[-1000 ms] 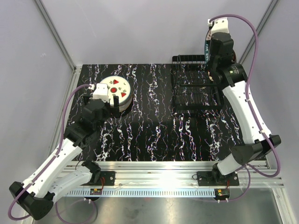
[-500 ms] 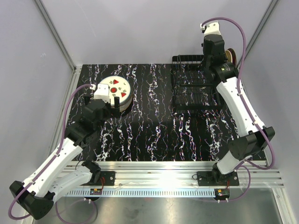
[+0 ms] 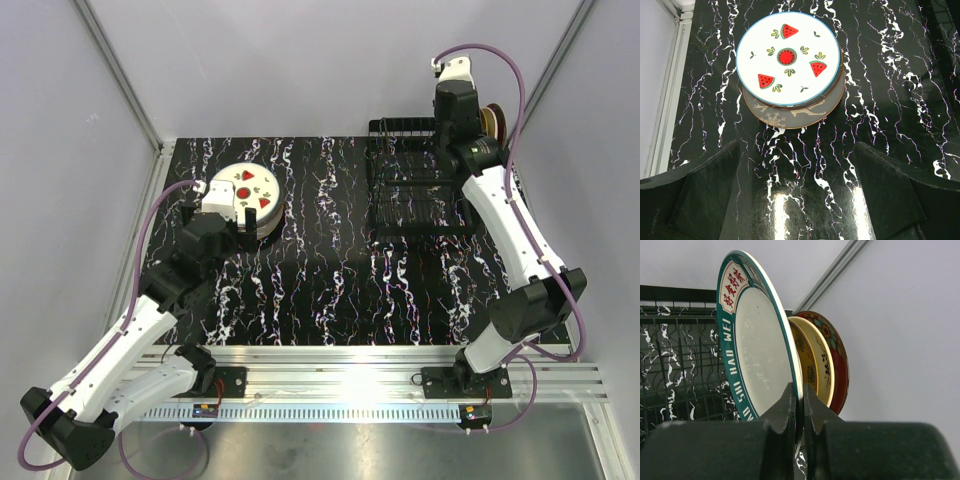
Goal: Load the plates into the dish rack
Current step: Insert the plate into the dish rack
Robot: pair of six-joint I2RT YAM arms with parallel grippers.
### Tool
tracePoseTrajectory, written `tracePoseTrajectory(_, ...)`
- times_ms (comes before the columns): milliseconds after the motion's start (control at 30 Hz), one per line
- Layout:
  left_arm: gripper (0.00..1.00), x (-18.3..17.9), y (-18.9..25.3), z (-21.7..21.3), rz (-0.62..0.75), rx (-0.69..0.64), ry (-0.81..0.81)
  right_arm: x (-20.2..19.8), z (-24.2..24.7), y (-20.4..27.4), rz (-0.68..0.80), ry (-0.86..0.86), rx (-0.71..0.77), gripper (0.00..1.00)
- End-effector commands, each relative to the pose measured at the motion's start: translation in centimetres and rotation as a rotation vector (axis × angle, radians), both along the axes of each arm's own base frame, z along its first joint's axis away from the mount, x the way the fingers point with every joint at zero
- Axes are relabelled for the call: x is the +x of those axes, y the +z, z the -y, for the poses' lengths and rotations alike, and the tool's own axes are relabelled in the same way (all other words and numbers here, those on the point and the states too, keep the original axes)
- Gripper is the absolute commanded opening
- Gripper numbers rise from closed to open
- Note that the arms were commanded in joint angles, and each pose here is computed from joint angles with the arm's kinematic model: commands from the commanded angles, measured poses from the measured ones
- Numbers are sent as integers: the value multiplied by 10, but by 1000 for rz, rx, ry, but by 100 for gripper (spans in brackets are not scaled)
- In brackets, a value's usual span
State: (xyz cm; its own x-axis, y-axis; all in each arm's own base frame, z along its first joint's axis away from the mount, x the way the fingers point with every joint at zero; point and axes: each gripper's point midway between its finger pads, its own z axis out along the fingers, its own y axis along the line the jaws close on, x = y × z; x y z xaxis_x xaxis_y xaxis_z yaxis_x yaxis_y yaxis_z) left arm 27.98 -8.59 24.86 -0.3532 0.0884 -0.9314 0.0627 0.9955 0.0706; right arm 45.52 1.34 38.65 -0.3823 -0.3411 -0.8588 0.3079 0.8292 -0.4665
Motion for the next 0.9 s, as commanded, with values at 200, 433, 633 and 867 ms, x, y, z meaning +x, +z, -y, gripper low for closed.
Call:
tracePoseTrajectory(200,99,5,28,9,64,-60,-24,-1,12,18,90,-18,47,0)
tracePoseTrajectory(433,99,4,27,10,62,-63,-26,-2,12,14,83,-11,48,0)
tracePoseTrajectory(633,99,4,28,10,61,-64,-27,-4,11,9,76,-9,61,0)
tracePoseTrajectory(867,99,4,26,11,58,-63,-30,-4,10,2,61,-9,72,1)
